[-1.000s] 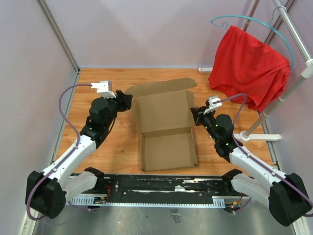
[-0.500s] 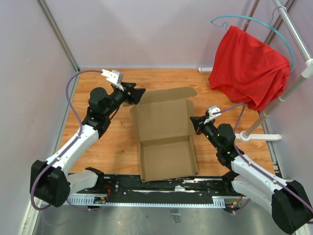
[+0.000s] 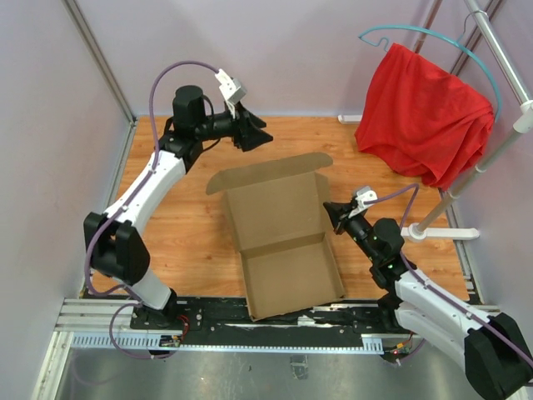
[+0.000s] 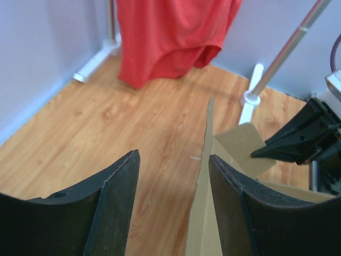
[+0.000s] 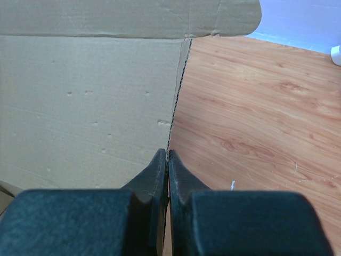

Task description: Fold the paper box

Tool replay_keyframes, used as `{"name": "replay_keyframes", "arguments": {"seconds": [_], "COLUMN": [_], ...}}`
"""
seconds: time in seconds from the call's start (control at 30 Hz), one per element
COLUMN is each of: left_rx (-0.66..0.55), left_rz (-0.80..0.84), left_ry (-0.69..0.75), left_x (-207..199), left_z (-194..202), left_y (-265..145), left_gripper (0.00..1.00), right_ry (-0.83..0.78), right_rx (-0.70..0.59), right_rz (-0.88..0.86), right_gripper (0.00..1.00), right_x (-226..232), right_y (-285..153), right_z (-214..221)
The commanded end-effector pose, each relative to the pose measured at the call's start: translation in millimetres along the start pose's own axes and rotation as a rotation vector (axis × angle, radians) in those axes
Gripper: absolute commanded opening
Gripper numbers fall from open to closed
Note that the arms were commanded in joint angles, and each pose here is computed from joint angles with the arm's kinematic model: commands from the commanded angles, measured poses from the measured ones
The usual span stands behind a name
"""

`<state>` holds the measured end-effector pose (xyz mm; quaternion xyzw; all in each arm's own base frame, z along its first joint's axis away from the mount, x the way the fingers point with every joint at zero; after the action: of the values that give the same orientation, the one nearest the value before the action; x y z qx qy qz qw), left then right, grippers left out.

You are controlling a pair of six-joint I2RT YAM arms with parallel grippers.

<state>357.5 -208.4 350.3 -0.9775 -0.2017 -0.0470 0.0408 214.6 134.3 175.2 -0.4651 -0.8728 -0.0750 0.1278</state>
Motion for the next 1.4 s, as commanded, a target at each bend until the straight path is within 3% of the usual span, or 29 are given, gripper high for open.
{"name": "replay_keyframes", "arguments": {"seconds": [0.0, 0.17, 0.6, 0.7, 0.87, 0.97, 1.2, 1.37], "left_rx": [0.156, 0.208, 0.259, 0.299, 0.343, 0.33, 0.301, 0.288], "left_rz": [0.207, 0.202, 0.234, 0.254, 0.211, 0.138, 0.091, 0.083], "left_ry": [-0.192, -0.233, -0.244, -0.254, -0.247, -0.235, -0.105, 0.073], "left_x": [-6.8, -11.1, -29.0, -34.9, -34.3, -29.0, -46.5, -64.1], "left_z": [36.7, 60.4, 78.9, 85.5, 82.8, 71.8, 38.7, 12.7], "left_y": [-3.6, -5.4, -4.2, 1.6, 5.4, 4.7, 4.7, 7.6], "left_gripper": [0.59, 0.59, 0.55, 0.46, 0.17, 0.01, 0.0, 0.0], "right_ry": [-0.033, -0.036, -0.031, -0.026, -0.013, -0.002, 0.036, 0.046], "right_rx": [-0.046, -0.047, -0.029, -0.018, -0.001, 0.014, 0.087, 0.085], "right_rz": [-0.027, -0.023, 0.003, 0.017, 0.032, 0.047, 0.081, 0.09], "right_gripper": [0.01, 0.01, 0.01, 0.01, 0.02, 0.09, 0.38, 0.42], "right_x": [4.9, 4.7, 2.8, 1.8, 1.5, 1.6, 4.1, 5.6], "right_y": [-0.9, 0.1, 1.2, 2.0, 2.2, 1.5, -3.5, -6.3], "right_z": [-8.8, -9.8, -10.1, -10.7, -11.1, -13.2, -19.4, -24.9]}}
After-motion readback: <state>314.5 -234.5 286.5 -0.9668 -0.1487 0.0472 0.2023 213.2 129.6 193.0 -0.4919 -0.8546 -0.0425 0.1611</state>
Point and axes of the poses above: each gripper's point midway between its finger pads, its own y axis out along the fingers, its own x axis along the line the jaws close on, z = x × y, the point moved 7 cm from there along -y, back along the fingers, and after that the axes turned 13 degrees about y, right-handed, at the moved point
